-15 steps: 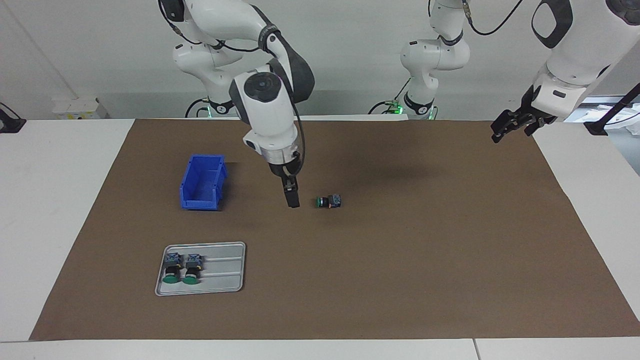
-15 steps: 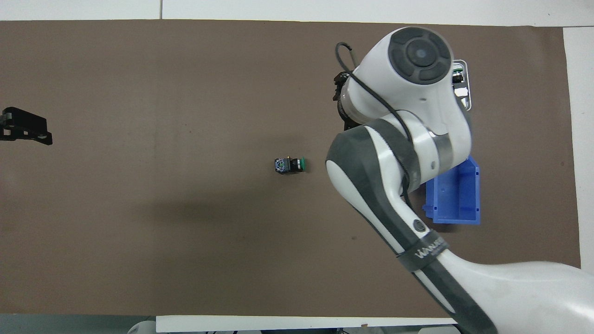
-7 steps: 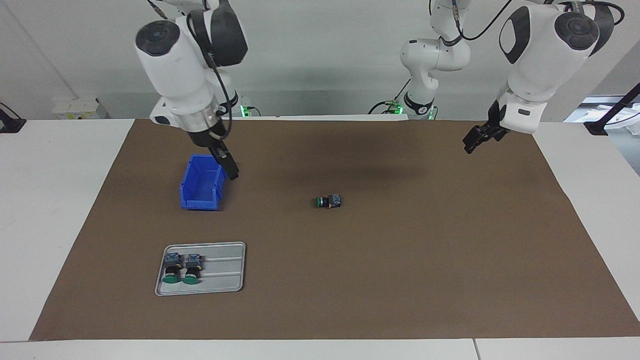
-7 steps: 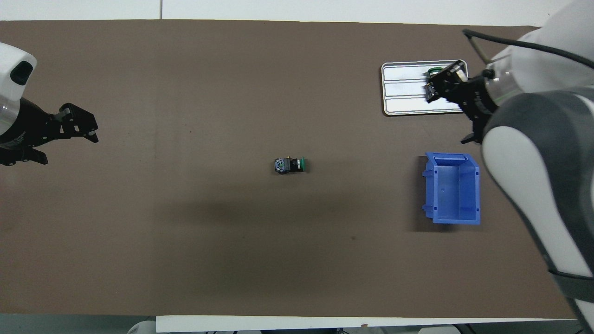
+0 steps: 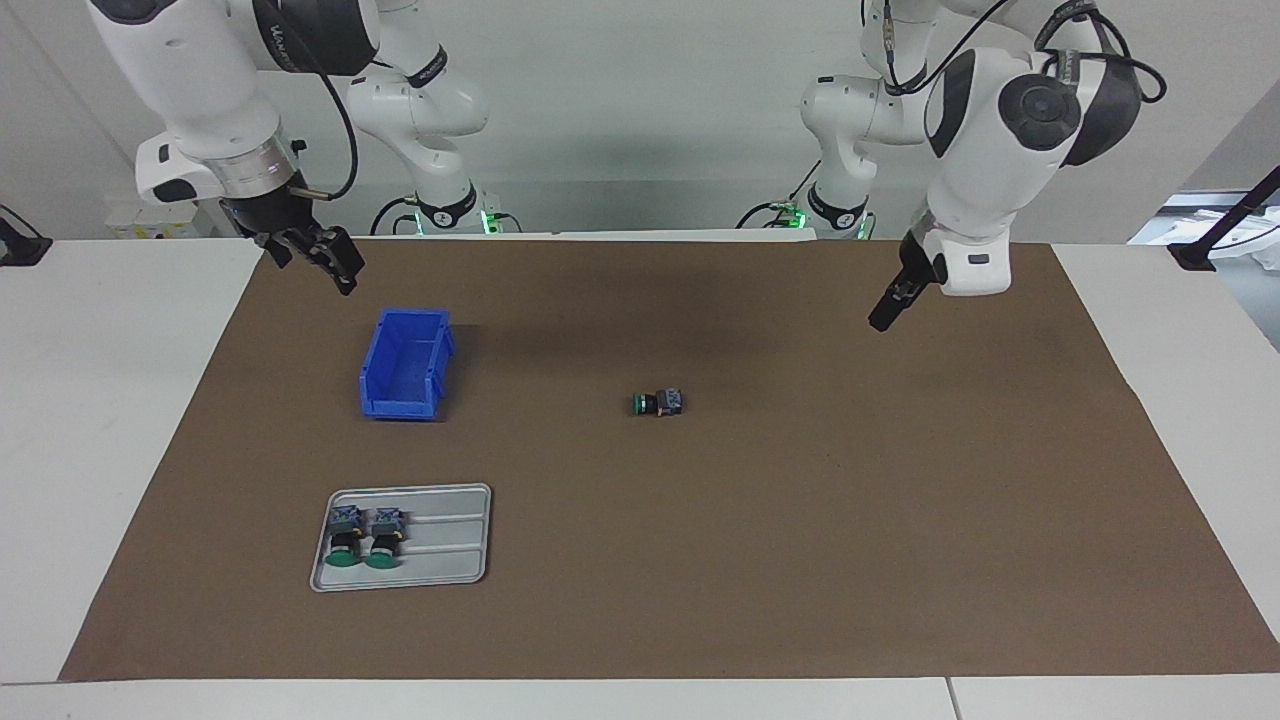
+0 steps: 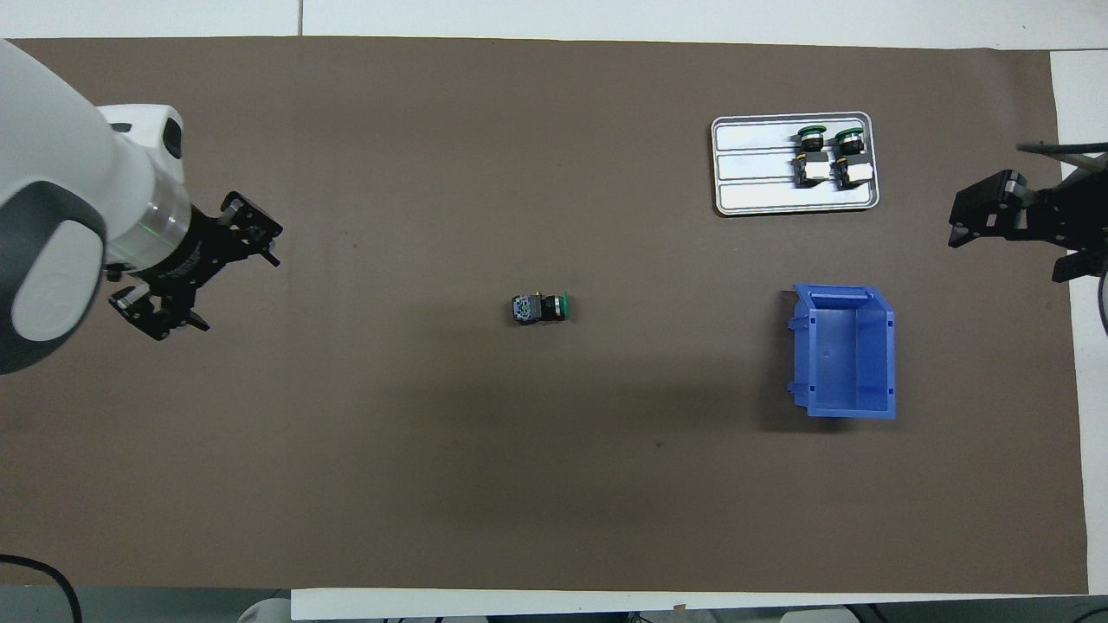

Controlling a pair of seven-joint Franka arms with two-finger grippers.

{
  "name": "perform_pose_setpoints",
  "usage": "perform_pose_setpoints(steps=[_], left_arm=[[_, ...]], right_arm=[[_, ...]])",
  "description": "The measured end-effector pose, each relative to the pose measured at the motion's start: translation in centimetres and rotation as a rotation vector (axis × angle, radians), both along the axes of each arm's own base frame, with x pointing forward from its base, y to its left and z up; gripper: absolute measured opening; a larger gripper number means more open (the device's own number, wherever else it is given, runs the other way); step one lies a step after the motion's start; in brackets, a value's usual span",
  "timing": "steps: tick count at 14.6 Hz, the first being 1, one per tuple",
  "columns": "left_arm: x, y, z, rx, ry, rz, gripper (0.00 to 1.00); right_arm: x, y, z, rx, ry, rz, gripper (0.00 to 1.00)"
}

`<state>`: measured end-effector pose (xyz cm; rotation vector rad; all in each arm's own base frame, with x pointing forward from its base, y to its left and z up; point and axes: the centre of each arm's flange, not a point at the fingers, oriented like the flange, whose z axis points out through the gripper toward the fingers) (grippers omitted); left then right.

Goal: Place and press button with both arms
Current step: 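Move the left gripper above the button's green top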

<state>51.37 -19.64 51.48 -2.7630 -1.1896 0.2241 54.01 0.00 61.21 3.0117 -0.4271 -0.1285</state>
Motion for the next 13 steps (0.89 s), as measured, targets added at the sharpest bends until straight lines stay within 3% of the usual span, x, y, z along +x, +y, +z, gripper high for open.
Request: perform_pose_setpoints(steps=[4, 8, 11, 13], left_arm=[[-1.7, -5.3, -2.6, -0.018, -0.021, 0.211, 1.00], [-4.2, -11.5, -3.9, -0.038, -0.068, 0.363, 1.00], [-6.3, -16.6, -7.0, -0.030, -0.053, 0.417, 1.00], [-6.5, -18.4, -8.4, -0.049, -0.033, 0.456, 0.99]], right_arm=[[-0.1, -4.0, -0.7, 0.025, 0.031, 0.178, 0.99], [-0.2, -3.9, -1.4, 0.058, 0.033, 0.225, 0.99], [-0.2, -3.8, -1.2, 0.059, 0.027, 0.226, 0.99], [-0.2, -3.9, -1.2, 0.059, 0.027, 0.226, 0.99]])
